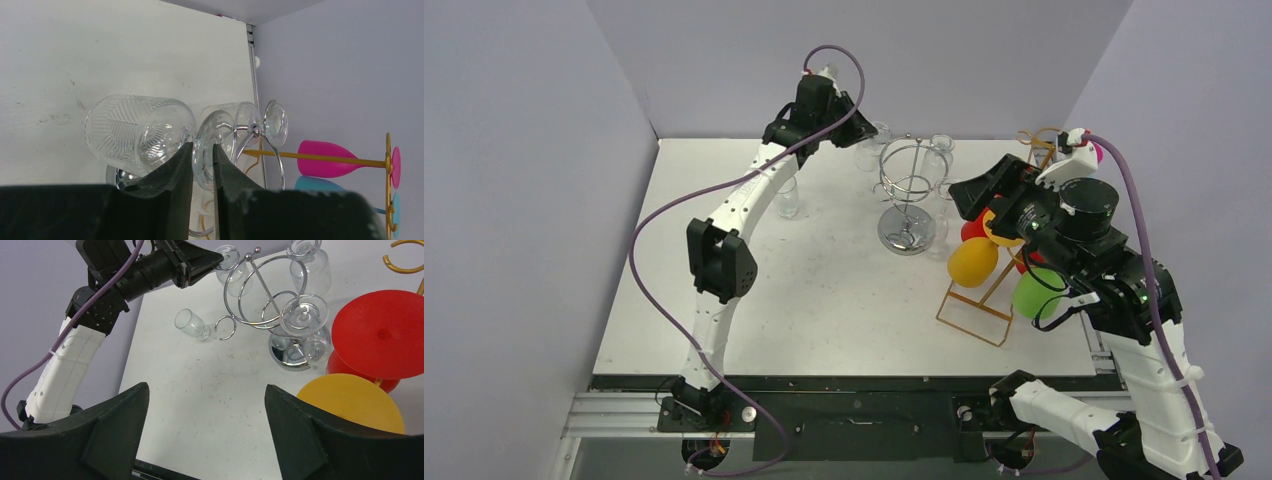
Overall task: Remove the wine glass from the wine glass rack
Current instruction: Pick up the wine glass from the wine rack.
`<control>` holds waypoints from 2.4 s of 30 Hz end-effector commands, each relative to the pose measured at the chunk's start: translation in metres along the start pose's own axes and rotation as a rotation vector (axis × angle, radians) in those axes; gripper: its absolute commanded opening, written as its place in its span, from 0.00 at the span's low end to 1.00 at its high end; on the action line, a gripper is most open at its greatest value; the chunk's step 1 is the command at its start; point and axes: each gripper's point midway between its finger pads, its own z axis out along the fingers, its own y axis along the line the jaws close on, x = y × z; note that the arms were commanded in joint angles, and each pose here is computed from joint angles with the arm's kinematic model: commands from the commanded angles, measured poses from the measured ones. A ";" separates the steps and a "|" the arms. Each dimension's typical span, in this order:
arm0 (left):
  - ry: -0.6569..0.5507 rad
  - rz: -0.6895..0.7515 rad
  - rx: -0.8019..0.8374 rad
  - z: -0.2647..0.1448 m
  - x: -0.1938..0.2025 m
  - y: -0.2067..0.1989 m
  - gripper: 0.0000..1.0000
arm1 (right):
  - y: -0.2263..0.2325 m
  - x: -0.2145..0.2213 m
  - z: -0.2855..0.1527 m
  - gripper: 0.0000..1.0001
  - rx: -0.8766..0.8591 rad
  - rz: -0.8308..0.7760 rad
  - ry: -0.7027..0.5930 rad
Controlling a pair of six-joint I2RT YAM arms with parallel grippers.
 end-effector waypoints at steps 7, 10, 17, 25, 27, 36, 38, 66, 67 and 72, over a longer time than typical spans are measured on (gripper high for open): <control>-0.056 0.015 0.126 -0.024 -0.031 -0.038 0.00 | -0.002 -0.004 -0.001 0.80 0.010 0.006 -0.027; -0.056 0.008 0.142 -0.027 -0.033 -0.041 0.00 | -0.003 -0.003 -0.001 0.80 0.014 0.003 -0.025; -0.051 -0.009 0.179 -0.034 -0.037 -0.049 0.00 | -0.004 -0.003 0.000 0.80 0.017 0.001 -0.024; -0.036 -0.038 0.216 -0.041 -0.041 -0.055 0.01 | -0.006 -0.002 0.002 0.80 0.022 -0.003 -0.022; -0.029 -0.047 0.229 -0.043 -0.042 -0.058 0.01 | -0.006 -0.001 0.002 0.80 0.023 -0.003 -0.020; -0.015 -0.055 0.240 -0.050 -0.044 -0.060 0.07 | -0.007 0.001 0.003 0.80 0.024 0.000 -0.021; -0.012 -0.052 0.239 -0.050 -0.043 -0.059 0.09 | -0.008 0.001 0.004 0.80 0.026 0.001 -0.019; 0.091 0.025 0.167 -0.055 -0.024 -0.041 0.00 | -0.010 0.009 0.012 0.80 0.025 0.000 -0.001; 0.094 0.025 0.163 -0.057 -0.023 -0.040 0.00 | -0.010 0.009 0.013 0.80 0.025 0.001 0.001; 0.102 0.021 0.162 -0.062 -0.020 -0.041 0.00 | -0.010 0.011 0.014 0.80 0.025 0.000 0.005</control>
